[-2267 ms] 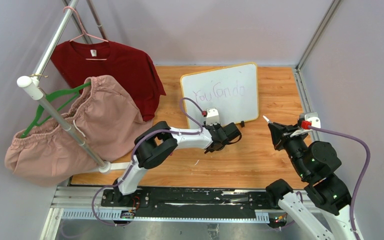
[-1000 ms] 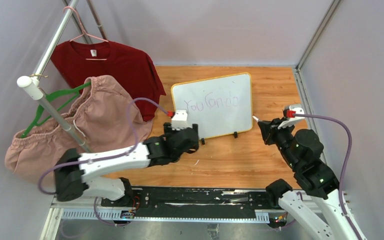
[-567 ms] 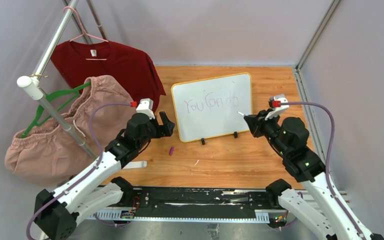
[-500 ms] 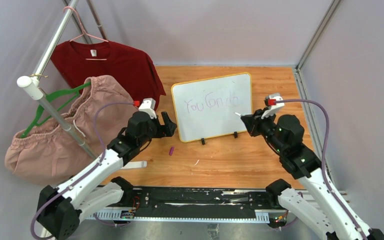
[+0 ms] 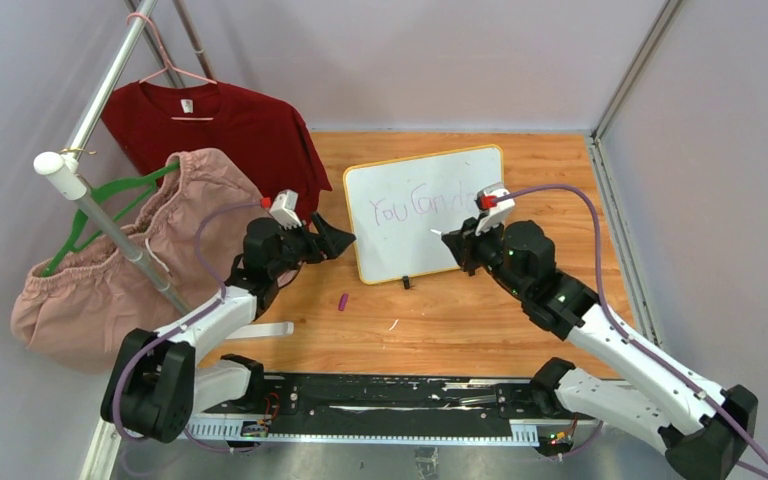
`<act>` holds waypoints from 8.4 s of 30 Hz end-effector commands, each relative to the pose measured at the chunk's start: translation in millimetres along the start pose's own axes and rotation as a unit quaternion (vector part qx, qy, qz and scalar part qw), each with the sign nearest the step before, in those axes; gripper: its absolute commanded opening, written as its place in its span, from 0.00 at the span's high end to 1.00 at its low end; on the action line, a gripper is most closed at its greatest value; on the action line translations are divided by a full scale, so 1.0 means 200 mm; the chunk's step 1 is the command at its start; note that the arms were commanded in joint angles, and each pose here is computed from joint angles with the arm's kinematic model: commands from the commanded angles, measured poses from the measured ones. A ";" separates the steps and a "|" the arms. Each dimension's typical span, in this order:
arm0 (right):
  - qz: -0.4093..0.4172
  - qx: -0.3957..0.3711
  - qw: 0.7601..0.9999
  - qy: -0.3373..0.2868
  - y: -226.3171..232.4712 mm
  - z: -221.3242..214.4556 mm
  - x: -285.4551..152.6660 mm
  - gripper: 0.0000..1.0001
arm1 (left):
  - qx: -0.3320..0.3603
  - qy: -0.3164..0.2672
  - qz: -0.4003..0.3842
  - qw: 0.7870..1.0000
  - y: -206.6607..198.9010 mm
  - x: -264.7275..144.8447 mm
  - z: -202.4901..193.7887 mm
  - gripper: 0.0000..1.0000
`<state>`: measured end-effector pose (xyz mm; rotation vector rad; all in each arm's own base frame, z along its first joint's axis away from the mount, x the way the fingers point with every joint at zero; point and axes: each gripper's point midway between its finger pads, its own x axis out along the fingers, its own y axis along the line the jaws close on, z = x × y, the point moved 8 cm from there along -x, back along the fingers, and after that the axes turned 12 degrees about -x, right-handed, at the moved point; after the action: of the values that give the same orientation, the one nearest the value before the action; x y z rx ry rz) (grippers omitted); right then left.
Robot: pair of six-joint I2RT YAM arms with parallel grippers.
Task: Write a sentence on the whiteboard
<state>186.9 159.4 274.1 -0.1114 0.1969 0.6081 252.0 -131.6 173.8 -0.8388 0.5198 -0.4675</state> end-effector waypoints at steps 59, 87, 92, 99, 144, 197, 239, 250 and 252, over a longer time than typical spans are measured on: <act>-0.007 -0.076 0.997 0.001 0.40 -0.23 0.50 1.00 | 0.002 -0.002 -0.110 0.994 0.12 0.13 -0.27 0.68; -0.027 -0.071 0.997 0.035 0.40 -0.33 0.54 1.00 | 0.004 -0.006 -0.124 0.992 0.09 0.11 -0.26 0.99; -0.029 -0.073 0.996 0.049 0.40 -0.36 0.53 1.00 | 0.004 -0.009 -0.126 0.992 0.09 0.11 -0.26 1.00; -0.028 -0.074 0.994 0.070 0.39 -0.41 0.51 1.00 | 0.005 -0.010 -0.127 0.992 0.08 0.11 -0.25 1.00; 0.055 -0.073 0.995 0.036 0.48 -0.29 0.36 1.00 | 0.005 -0.012 -0.134 0.991 0.07 0.11 -0.25 1.00; -0.068 -0.045 0.992 0.096 0.27 -0.40 0.46 1.00 | 0.002 -0.013 -0.137 0.990 0.07 0.10 -0.25 1.00; -0.050 -0.016 0.997 0.050 0.21 -0.27 0.50 1.00 | -0.002 -0.017 -0.147 0.989 0.06 0.10 -0.25 1.00; -0.052 -0.012 0.995 0.088 0.20 -0.41 0.44 1.00 | -0.002 -0.018 -0.149 0.989 0.05 0.10 -0.25 1.00; -0.051 -0.010 0.994 0.094 0.20 -0.44 0.43 1.00 | -0.001 -0.019 -0.149 0.989 0.05 0.10 -0.24 1.00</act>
<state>222.9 237.8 188.5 -0.1719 0.2978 0.5389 240.5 -162.5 120.9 -0.9221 0.4266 -0.6721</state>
